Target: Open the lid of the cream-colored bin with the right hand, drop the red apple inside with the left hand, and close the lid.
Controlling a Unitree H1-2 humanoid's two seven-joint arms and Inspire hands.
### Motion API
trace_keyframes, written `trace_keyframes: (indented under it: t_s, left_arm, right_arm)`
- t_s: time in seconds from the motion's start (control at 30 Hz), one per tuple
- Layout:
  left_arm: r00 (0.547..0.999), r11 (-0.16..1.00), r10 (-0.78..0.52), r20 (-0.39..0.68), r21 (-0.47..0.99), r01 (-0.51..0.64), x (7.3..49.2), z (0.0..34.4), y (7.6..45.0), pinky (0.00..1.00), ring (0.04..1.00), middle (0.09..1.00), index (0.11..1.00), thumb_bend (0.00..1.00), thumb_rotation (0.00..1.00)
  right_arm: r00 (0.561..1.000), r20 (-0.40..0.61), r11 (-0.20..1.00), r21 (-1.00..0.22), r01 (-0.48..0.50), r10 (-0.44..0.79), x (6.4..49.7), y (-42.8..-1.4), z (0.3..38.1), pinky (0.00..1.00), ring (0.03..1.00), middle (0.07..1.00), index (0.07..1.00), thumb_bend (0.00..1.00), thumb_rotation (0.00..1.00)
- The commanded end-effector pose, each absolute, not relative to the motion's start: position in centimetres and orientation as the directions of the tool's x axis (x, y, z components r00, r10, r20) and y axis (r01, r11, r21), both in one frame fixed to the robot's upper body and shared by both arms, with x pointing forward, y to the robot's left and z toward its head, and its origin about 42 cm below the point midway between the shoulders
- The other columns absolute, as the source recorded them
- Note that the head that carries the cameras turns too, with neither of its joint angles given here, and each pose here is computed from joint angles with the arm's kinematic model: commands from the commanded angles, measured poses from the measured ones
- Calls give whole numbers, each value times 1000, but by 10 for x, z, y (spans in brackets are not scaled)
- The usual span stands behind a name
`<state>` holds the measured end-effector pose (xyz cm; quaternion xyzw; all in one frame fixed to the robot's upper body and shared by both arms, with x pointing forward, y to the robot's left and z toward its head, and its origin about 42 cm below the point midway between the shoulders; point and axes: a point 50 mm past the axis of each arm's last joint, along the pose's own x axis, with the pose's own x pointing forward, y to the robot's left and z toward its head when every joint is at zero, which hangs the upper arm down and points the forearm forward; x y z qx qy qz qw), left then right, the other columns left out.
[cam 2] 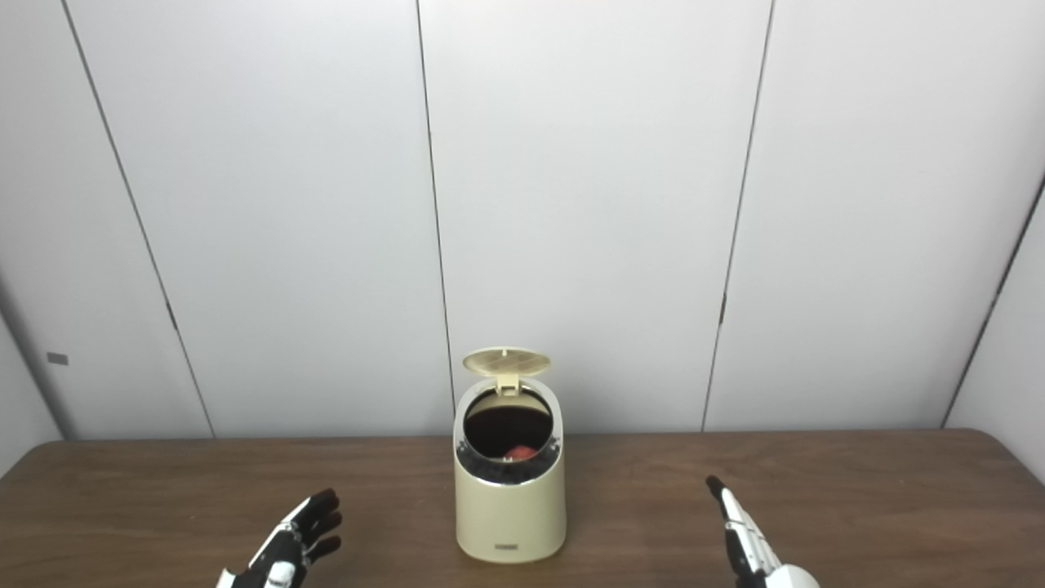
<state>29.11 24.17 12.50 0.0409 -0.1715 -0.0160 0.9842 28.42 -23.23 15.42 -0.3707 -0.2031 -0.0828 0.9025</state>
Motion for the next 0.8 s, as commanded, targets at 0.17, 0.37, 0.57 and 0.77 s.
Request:
trace_keyframes:
  t_s: [0.17,0.37,0.57,0.77]
  left_arm:
    - [929,990,-56,365,141,4,296,122,236,879,900,898,891,335,989]
    - [931,986,-49,361,168,-14,296,121,235,889,902,895,886,327,989]
    - [930,986,-49,364,168,-14,296,118,234,839,880,891,886,279,961]
    - [930,985,-47,365,171,-17,295,117,232,834,870,882,879,281,918]
  right_arm:
    - [798,589,651,-658,379,131,319,-226,233,825,903,910,911,809,910]
    - [714,653,567,-698,438,253,342,-209,287,848,908,894,882,814,877]
    - [676,663,484,-729,484,322,357,-188,335,899,941,886,879,853,902]
    - [680,632,444,-764,468,371,368,-172,358,934,944,884,871,879,886]
